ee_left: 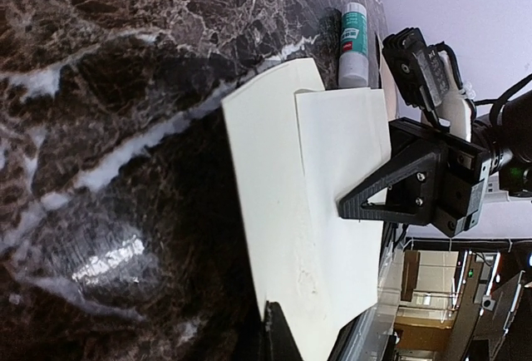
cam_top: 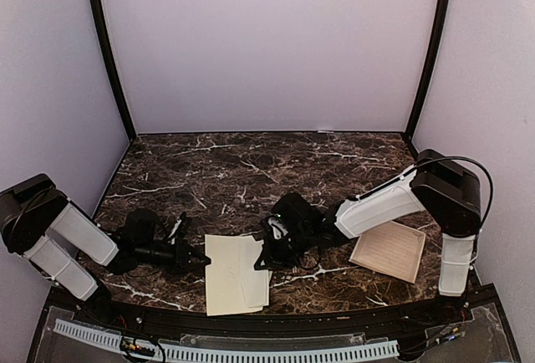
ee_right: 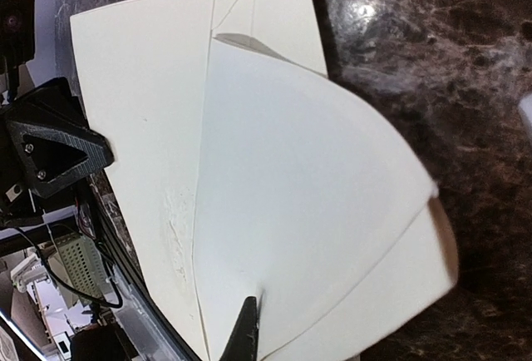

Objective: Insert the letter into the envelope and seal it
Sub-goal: Place the letter in the envelope.

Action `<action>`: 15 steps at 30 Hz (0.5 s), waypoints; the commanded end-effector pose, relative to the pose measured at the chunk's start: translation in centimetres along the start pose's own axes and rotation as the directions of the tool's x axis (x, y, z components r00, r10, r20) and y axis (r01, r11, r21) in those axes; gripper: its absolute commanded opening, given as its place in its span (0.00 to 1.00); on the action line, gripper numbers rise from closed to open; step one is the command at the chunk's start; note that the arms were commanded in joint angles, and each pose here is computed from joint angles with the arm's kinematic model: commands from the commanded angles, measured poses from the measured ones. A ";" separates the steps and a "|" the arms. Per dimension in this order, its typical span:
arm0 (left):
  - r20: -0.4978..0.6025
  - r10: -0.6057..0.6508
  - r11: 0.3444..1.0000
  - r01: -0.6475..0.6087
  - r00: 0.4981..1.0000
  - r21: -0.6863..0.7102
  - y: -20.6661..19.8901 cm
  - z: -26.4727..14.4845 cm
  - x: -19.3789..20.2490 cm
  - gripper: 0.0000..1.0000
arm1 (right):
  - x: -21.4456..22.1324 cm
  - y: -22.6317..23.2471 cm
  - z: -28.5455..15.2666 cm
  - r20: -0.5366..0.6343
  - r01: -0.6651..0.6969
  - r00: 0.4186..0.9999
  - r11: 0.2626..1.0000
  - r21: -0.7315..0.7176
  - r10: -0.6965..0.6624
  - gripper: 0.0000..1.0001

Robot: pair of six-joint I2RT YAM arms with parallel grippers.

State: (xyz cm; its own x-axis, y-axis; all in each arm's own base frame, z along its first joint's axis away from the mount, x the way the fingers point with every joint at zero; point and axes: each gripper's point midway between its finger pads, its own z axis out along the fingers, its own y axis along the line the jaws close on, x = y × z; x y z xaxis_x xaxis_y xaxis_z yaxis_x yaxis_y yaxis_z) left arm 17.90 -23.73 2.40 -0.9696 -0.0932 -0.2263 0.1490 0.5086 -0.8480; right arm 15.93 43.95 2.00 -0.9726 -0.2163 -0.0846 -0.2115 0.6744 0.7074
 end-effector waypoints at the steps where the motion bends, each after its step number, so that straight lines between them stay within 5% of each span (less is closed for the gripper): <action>1: -0.012 0.044 0.998 -0.043 0.999 0.052 -1.2 0.2 0.0 0.00 | -0.2 1.7 0.8 -0.020 0.027 0.999 0.998 -0.061 -0.029 0.00; 8: 0.011 0.043 0.998 -0.044 0.999 0.044 -1.3 -0.1 -0.3 0.00 | -0.3 2.0 0.3 -0.011 0.030 0.999 0.997 -0.069 -0.031 0.00; 15: 0.042 0.037 0.999 -0.038 0.998 0.022 -1.2 -0.3 -0.9 0.24 | -0.2 1.0 -0.1 0.004 0.028 1.000 1.000 -0.015 -0.027 0.00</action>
State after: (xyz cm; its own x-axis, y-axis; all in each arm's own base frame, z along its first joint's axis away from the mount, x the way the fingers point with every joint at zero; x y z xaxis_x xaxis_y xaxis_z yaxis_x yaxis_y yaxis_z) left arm 18.19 -23.75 2.74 -0.9654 -0.1054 -0.2386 0.1546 0.5055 -0.8489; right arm 15.90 44.30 2.01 -0.9717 -0.2233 -0.0771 -0.2098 0.6660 0.7159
